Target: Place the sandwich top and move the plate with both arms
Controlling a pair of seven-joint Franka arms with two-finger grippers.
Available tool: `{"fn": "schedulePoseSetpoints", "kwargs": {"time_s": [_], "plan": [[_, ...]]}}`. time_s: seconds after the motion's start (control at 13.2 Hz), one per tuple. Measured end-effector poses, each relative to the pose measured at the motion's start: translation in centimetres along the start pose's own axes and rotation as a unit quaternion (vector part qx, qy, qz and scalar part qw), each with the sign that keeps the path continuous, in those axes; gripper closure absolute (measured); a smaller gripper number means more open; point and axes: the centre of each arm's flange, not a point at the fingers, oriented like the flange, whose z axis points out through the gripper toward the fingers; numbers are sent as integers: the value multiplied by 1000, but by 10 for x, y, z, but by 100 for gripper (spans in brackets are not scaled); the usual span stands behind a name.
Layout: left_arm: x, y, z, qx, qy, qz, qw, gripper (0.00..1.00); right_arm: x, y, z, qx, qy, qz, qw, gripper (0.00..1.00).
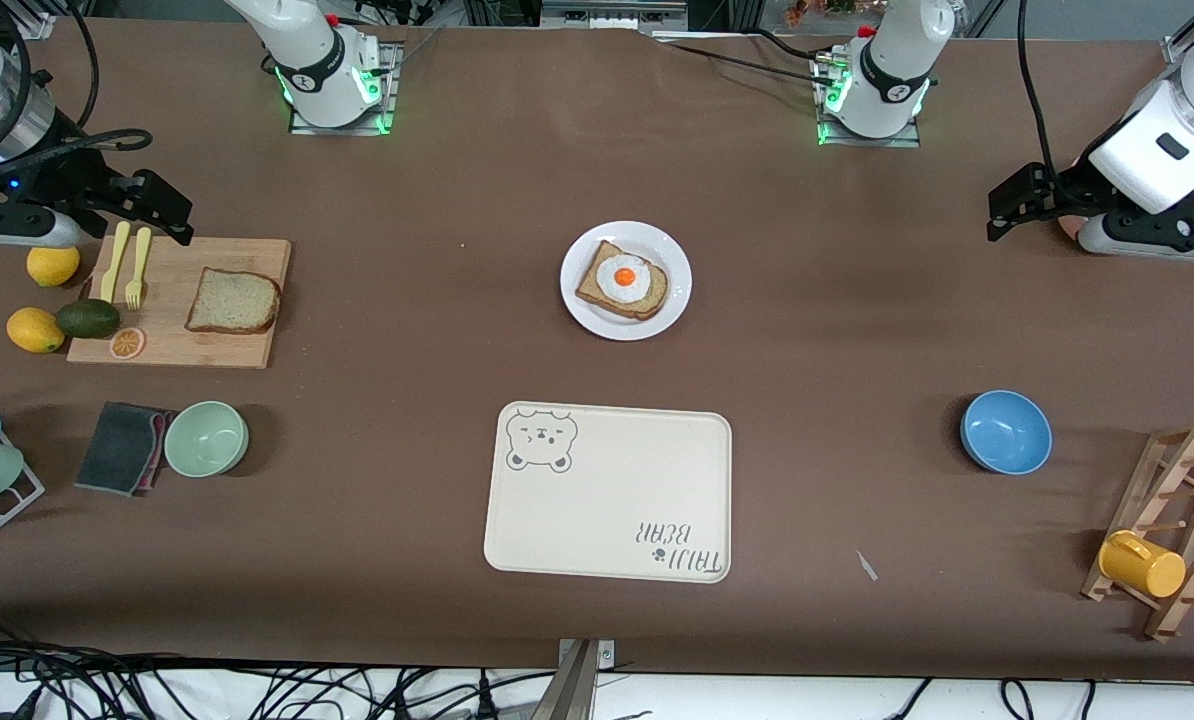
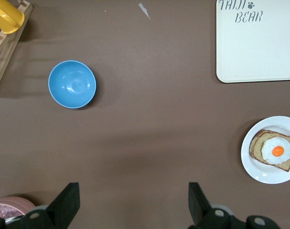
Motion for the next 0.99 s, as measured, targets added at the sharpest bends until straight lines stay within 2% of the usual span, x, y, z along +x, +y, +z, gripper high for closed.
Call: {"fn": "schedulePoseSetpoints", "kwargs": {"time_s": [0.61,0.99], "plan": [[0,-3,0,0,-1,-3,1000,0,-1,2,1,-1,-3,1,1000,0],[0,-4,0,0,-1,-3,1000,0,-4,2,16,-4,-22,1,1000,0]]}}
